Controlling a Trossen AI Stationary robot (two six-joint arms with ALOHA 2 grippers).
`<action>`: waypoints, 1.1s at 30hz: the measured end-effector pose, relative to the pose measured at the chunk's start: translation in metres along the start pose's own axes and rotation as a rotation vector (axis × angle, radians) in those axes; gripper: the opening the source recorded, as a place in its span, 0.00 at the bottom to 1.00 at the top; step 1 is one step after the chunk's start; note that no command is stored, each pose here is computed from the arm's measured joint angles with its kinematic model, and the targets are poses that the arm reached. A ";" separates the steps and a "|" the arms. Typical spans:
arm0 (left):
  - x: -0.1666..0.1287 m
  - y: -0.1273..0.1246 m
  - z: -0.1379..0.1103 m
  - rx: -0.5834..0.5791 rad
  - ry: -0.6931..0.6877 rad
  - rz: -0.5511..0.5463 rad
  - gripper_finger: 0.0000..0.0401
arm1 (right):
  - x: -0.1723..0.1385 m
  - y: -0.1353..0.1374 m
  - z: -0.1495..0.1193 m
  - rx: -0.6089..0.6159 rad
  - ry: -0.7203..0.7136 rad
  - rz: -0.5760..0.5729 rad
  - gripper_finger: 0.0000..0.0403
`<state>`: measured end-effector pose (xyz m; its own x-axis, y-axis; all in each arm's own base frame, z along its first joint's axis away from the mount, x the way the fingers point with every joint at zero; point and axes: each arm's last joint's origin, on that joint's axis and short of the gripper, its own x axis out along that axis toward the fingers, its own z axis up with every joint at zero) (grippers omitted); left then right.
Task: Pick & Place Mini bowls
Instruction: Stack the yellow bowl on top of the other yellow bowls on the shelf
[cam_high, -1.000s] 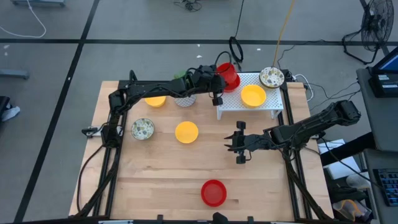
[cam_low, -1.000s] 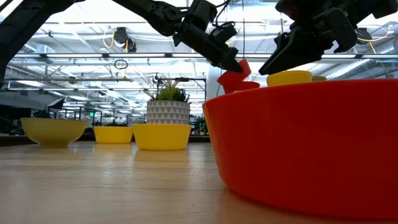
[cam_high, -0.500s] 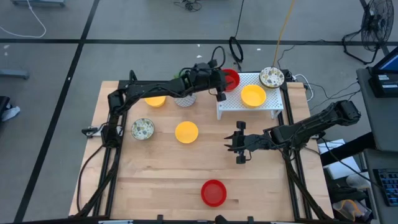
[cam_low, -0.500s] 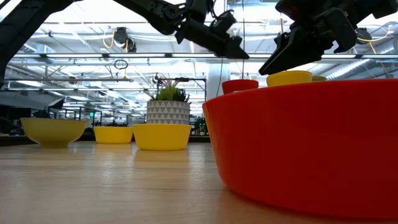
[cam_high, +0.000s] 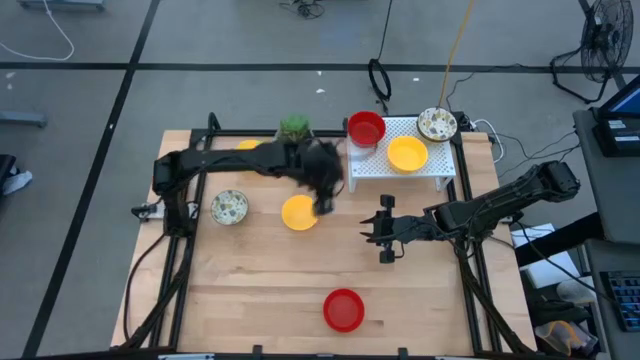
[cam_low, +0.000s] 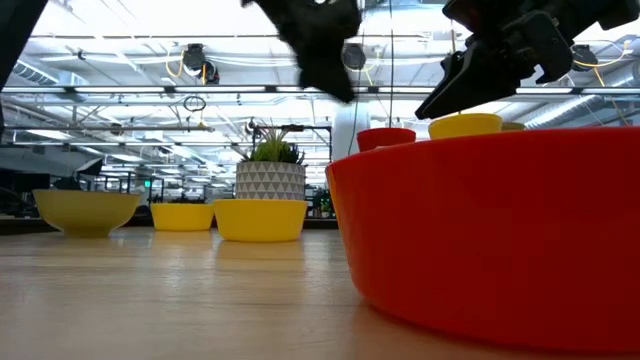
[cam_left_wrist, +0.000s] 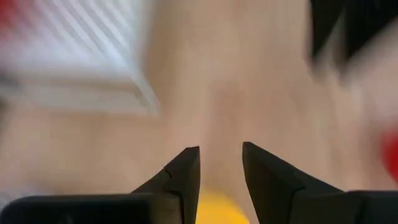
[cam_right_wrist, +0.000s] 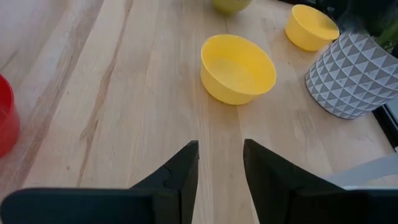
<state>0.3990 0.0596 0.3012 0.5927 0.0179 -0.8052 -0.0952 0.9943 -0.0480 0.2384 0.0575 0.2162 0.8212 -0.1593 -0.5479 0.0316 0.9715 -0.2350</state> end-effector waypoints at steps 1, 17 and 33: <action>-0.001 -0.009 -0.008 -0.017 0.082 -0.030 0.30 | 0.000 0.000 0.000 0.002 -0.005 0.000 0.28; 0.029 -0.123 -0.088 0.255 0.418 -0.088 0.29 | -0.001 0.000 0.011 0.016 -0.104 -0.003 0.28; 0.055 -0.109 -0.139 0.226 0.556 0.158 0.29 | 0.004 0.006 0.016 -0.002 -0.176 0.124 0.28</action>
<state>0.3304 -0.0624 0.1802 0.0745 0.1697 -0.9827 0.0600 0.9829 0.1743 0.2514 0.0655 0.2257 0.9055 -0.0049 -0.4243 -0.0774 0.9813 -0.1764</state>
